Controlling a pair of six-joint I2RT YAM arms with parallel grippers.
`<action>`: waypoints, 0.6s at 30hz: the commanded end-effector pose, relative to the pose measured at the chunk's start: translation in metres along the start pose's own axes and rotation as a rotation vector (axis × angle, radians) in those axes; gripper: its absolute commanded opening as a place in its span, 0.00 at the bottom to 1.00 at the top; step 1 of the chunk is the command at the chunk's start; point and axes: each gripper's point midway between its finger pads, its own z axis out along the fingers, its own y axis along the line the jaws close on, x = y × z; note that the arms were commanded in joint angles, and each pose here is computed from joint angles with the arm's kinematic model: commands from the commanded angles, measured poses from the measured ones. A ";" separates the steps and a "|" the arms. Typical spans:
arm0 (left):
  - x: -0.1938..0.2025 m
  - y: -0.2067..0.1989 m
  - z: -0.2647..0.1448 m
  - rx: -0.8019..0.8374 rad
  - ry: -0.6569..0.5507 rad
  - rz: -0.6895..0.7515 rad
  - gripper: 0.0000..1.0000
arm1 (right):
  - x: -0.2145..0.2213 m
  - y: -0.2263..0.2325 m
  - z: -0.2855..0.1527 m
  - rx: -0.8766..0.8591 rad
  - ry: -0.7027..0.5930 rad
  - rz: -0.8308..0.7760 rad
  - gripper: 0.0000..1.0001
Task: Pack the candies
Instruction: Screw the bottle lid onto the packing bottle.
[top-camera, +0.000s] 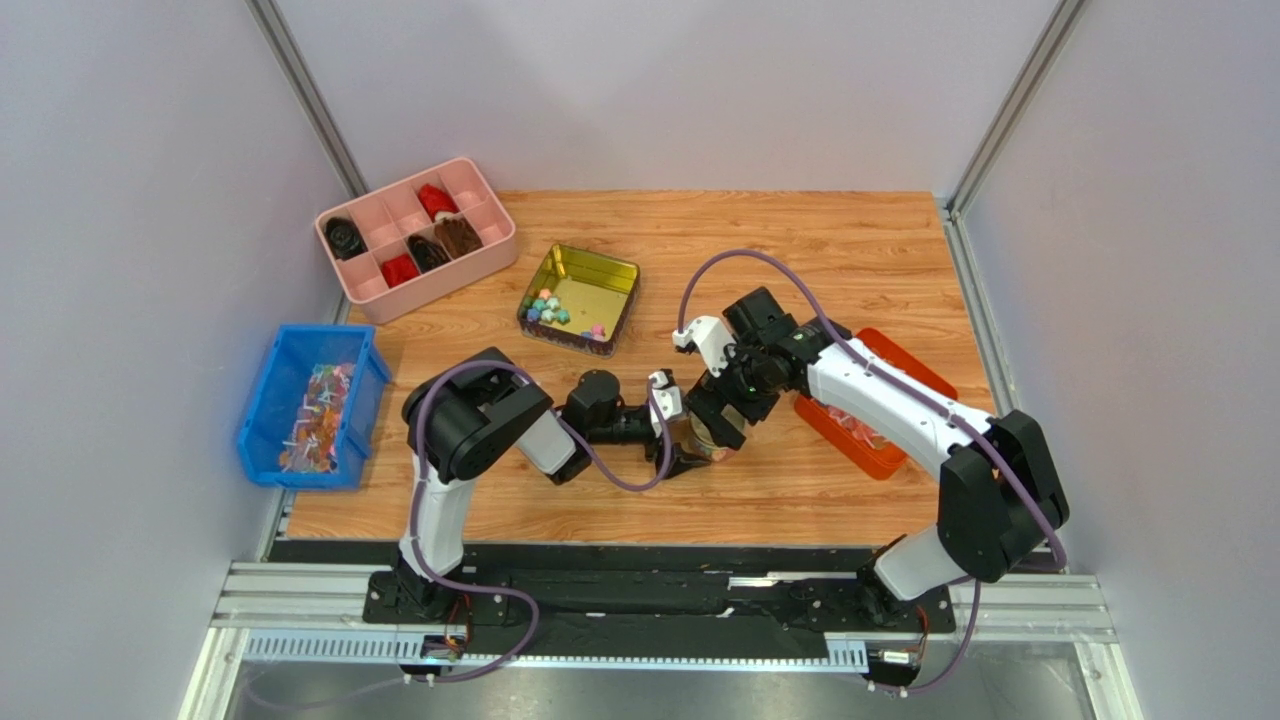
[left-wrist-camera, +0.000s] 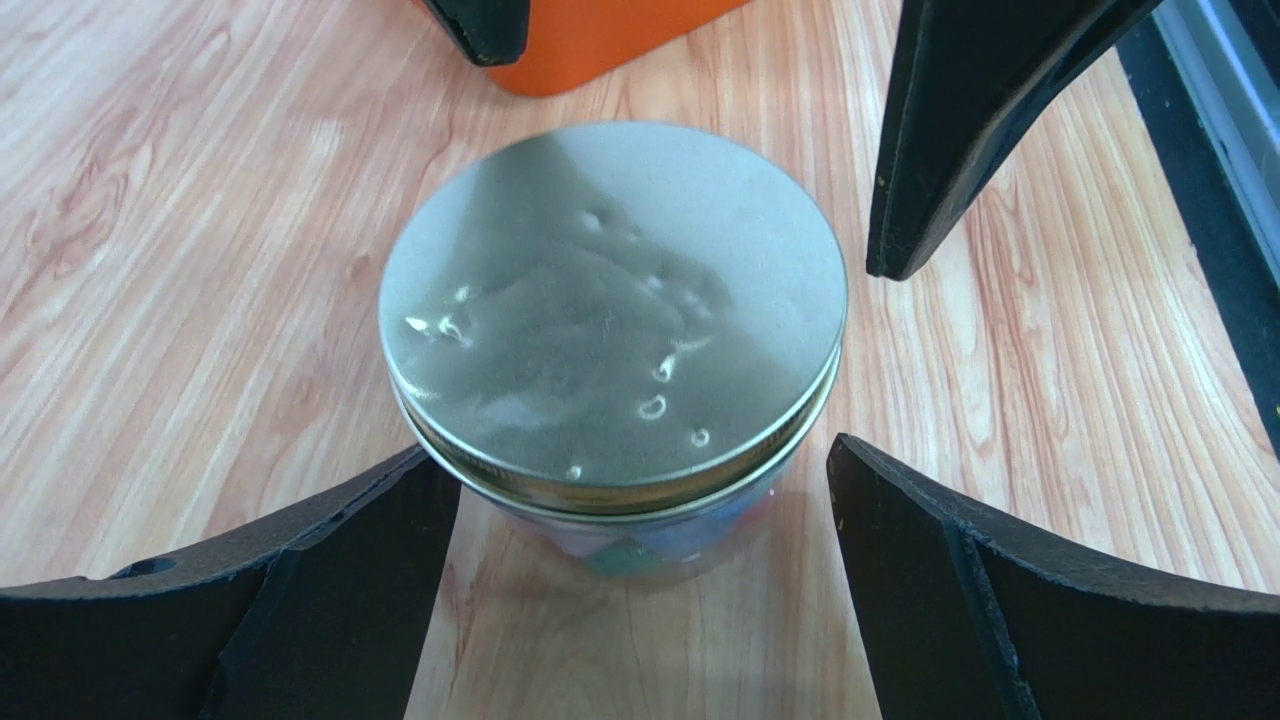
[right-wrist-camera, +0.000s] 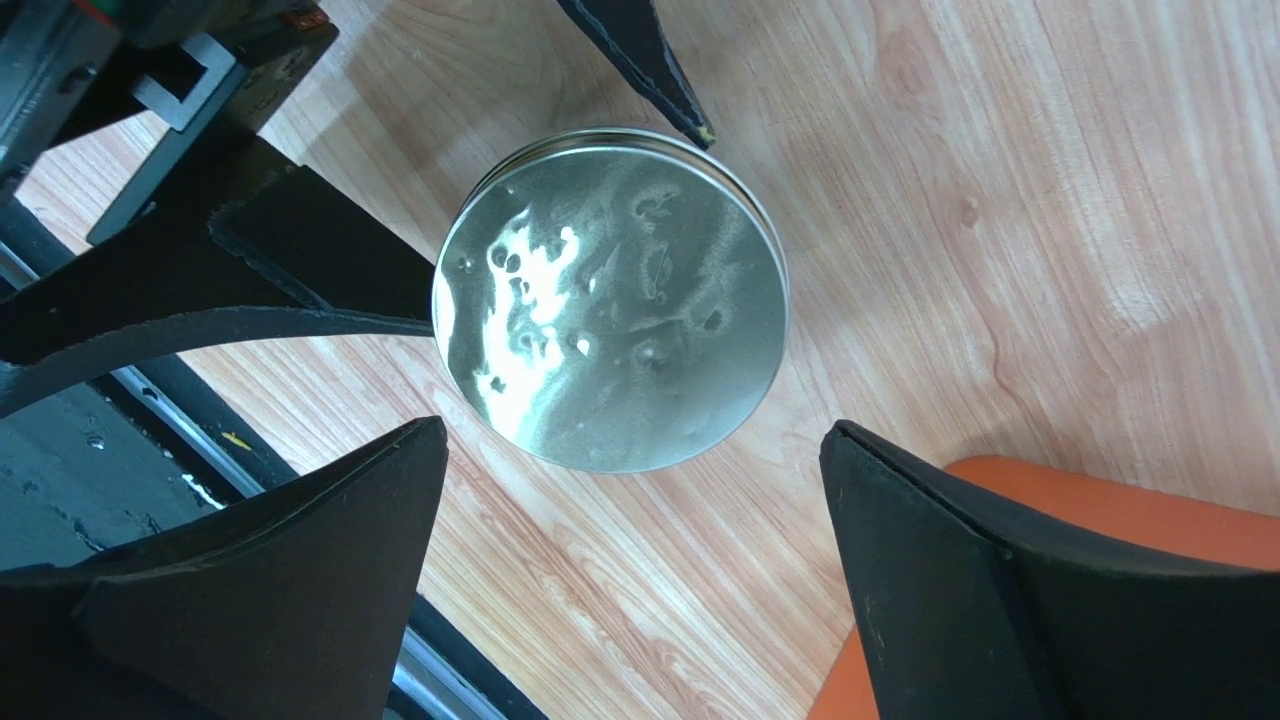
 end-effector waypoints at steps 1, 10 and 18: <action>-0.027 -0.005 0.023 0.025 -0.073 0.079 0.99 | -0.028 0.011 -0.007 -0.035 -0.110 -0.059 1.00; -0.018 -0.011 0.027 0.064 -0.060 0.061 0.99 | -0.027 0.000 -0.008 0.004 -0.116 -0.042 0.99; -0.016 -0.009 0.026 0.052 -0.056 0.071 0.97 | -0.027 -0.012 -0.004 0.055 -0.110 -0.024 0.87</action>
